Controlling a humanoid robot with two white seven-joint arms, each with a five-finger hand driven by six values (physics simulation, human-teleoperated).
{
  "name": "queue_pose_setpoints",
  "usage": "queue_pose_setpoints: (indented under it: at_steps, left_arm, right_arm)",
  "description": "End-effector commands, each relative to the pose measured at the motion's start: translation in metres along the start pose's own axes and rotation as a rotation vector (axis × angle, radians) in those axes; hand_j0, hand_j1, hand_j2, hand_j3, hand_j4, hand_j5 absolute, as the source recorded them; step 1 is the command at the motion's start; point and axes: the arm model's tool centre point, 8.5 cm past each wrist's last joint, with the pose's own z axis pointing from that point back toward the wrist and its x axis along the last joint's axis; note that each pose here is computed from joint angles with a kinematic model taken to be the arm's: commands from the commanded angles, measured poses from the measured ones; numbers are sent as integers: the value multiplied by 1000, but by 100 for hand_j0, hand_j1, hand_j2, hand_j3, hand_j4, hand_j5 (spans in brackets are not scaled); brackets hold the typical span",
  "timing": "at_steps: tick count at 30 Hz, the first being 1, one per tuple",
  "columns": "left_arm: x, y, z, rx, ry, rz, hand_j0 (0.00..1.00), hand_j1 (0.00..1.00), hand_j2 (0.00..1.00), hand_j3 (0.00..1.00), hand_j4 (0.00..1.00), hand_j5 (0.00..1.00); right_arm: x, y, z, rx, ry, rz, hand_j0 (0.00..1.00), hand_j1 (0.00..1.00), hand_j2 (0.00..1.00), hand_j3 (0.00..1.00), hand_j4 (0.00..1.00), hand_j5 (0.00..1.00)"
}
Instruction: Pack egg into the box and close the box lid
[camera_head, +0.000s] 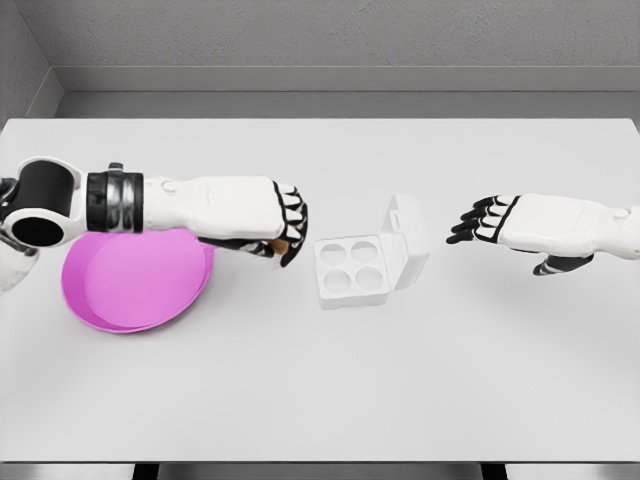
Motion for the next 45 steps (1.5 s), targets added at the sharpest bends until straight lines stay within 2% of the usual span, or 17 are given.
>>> queue_pose_setpoints:
  at_steps: [1, 7, 13, 15, 19, 27, 39, 45]
  left_arm:
    - [4, 4, -23, 29, -38, 5, 33, 33, 33, 33, 33, 33]
    - [-9, -9, -48, 25, -34, 67, 33, 33, 33, 33, 33, 33]
    - [-5, -16, -60, 4, -50, 64, 33, 33, 33, 33, 33, 33]
    - [-1, -25, -66, -28, -63, 66, 33, 33, 33, 33, 33, 33]
    - [-1, -35, -69, -50, -64, 85, 34, 34, 34, 34, 34, 34]
    - [-2, -37, -71, -48, -63, 93, 36, 36, 36, 36, 36, 36]
    - [-20, -51, -78, -60, -22, 152, 36, 36, 36, 36, 36, 36]
    - [-17, -49, -87, -54, -37, 151, 36, 36, 36, 36, 36, 36]
  right_arm:
    - [0, -1, 0, -3, -1, -3, 100, 100, 100, 100, 100, 100]
    - [0, -1, 0, -4, -1, -2, 100, 100, 100, 100, 100, 100]
    - [-2, -5, 4, -14, 10, 5, 100, 100, 100, 100, 100, 100]
    - [-2, -5, 3, -15, 9, 4, 100, 100, 100, 100, 100, 100]
    - [-2, -5, 3, -16, 8, 3, 100, 100, 100, 100, 100, 100]
    - [-2, -5, 3, -15, 9, 4, 100, 100, 100, 100, 100, 100]
    - [-2, -5, 3, -15, 9, 4, 100, 100, 100, 100, 100, 100]
    - [-1, -5, 3, -14, 8, 3, 100, 100, 100, 100, 100, 100]
